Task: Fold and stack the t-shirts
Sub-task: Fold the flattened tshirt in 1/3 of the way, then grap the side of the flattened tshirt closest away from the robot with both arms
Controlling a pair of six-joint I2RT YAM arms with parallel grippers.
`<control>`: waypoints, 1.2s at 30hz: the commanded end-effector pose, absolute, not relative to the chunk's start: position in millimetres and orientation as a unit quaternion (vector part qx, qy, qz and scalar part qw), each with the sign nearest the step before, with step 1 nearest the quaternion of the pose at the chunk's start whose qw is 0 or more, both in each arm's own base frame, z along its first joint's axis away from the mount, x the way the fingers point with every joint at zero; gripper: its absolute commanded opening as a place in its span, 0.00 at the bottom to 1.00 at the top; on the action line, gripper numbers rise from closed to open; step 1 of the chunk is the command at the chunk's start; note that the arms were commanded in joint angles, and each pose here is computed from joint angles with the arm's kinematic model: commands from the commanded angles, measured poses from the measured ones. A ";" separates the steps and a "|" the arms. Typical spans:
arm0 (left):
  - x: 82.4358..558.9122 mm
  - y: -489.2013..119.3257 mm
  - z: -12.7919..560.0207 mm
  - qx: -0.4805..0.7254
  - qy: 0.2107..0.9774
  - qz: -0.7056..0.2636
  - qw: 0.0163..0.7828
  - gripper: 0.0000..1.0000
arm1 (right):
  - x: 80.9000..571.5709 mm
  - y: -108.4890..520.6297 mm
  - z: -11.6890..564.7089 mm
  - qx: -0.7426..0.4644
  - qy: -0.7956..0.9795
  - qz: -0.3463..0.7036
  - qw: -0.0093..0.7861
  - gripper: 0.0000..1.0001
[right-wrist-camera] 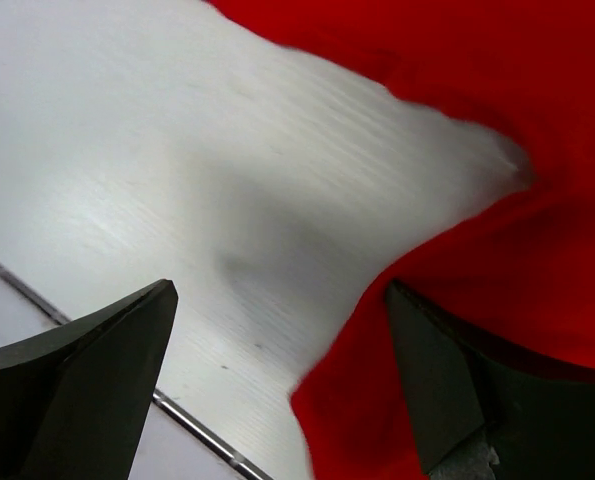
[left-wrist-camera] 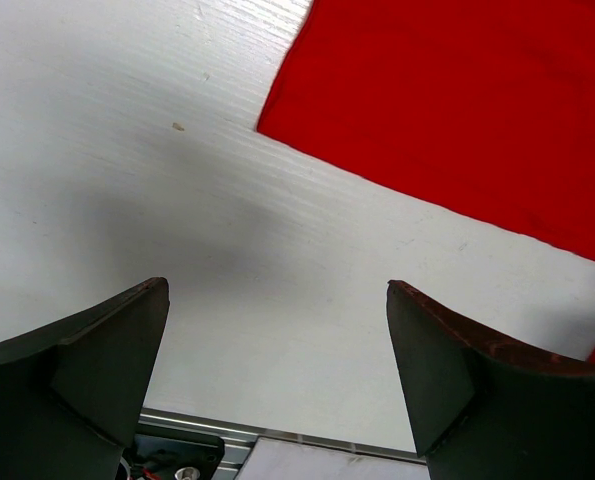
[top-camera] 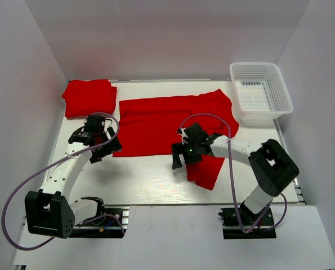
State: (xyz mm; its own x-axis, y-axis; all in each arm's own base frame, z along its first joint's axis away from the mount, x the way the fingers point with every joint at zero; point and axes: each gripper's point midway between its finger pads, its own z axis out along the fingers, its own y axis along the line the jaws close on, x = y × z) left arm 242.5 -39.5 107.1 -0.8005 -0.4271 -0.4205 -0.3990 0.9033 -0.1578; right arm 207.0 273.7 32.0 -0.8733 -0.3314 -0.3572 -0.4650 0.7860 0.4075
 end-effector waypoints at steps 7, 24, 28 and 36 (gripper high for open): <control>249.0 -37.1 127.2 -0.212 0.941 -0.032 0.262 1.00 | 196.5 316.9 36.2 -0.236 0.918 0.305 0.099 0.91; 270.2 -51.7 105.1 -0.224 0.944 -0.062 0.233 1.00 | 181.0 171.7 90.5 -0.094 0.965 0.076 0.233 0.91; 275.9 -51.9 85.1 -0.243 0.942 -0.057 0.224 1.00 | 154.9 144.0 80.2 -0.013 0.976 0.053 0.210 0.91; 277.7 -26.1 46.7 -0.281 0.935 0.017 0.215 1.00 | 146.7 139.8 61.2 0.056 0.973 0.071 0.210 0.91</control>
State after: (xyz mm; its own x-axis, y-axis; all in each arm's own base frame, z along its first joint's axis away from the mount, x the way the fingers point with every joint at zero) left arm 264.0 -39.5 50.7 -0.7972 -0.4932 -0.3481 -0.4864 0.8664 -0.1135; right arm 140.2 139.5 59.6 -0.9228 0.0473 -0.3824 -0.0079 0.9899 0.1415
